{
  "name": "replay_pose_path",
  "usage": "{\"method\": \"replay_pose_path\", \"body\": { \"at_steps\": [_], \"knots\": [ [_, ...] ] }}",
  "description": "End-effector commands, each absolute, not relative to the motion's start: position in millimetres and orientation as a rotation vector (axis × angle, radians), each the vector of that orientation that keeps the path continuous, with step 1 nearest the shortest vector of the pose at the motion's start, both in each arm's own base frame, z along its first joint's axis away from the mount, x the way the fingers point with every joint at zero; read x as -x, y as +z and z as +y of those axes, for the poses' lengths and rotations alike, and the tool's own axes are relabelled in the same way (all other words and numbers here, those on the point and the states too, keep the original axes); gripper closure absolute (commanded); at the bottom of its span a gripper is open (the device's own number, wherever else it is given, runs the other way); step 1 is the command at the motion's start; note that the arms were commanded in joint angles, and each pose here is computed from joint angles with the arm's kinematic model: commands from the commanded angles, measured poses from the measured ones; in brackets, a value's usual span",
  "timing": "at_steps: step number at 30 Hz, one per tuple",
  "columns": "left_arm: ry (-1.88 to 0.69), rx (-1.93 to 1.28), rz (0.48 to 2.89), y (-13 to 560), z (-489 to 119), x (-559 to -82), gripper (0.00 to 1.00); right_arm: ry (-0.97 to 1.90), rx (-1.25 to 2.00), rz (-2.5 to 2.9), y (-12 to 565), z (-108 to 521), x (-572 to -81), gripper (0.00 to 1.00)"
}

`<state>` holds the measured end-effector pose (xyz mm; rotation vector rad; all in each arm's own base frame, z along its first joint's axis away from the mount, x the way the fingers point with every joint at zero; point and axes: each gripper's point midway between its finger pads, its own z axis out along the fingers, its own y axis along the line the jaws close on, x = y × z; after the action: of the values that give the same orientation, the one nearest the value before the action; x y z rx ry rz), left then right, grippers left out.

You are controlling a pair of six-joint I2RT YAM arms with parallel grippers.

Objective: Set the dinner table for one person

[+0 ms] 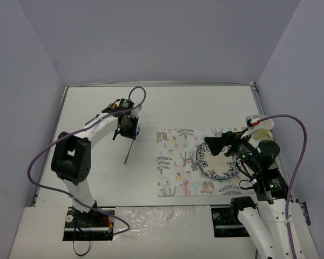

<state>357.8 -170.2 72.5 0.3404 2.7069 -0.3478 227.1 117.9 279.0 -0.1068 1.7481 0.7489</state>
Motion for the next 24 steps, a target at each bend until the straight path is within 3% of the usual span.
{"method": "replay_pose_path", "body": {
  "at_steps": [1, 8, 11, 24],
  "knots": [
    [-0.459, 0.082, 2.504, 144, -222, -352, 1.0, 0.694, 0.122, 1.674, 310, 112, -226, 0.0],
    [-0.614, 0.201, 2.385, 164, -310, -327, 1.0, 0.66, 0.108, 1.668, 316, 106, -220, 0.0],
    [-0.565, 0.19, 2.387, 154, -331, -321, 1.0, 0.649, 0.107, 1.667, 316, 104, -216, 0.0],
    [-0.566, 0.149, 2.438, 114, -385, -304, 1.0, 0.588, 0.106, 1.681, 310, 95, -209, 0.0]
  ]
}}
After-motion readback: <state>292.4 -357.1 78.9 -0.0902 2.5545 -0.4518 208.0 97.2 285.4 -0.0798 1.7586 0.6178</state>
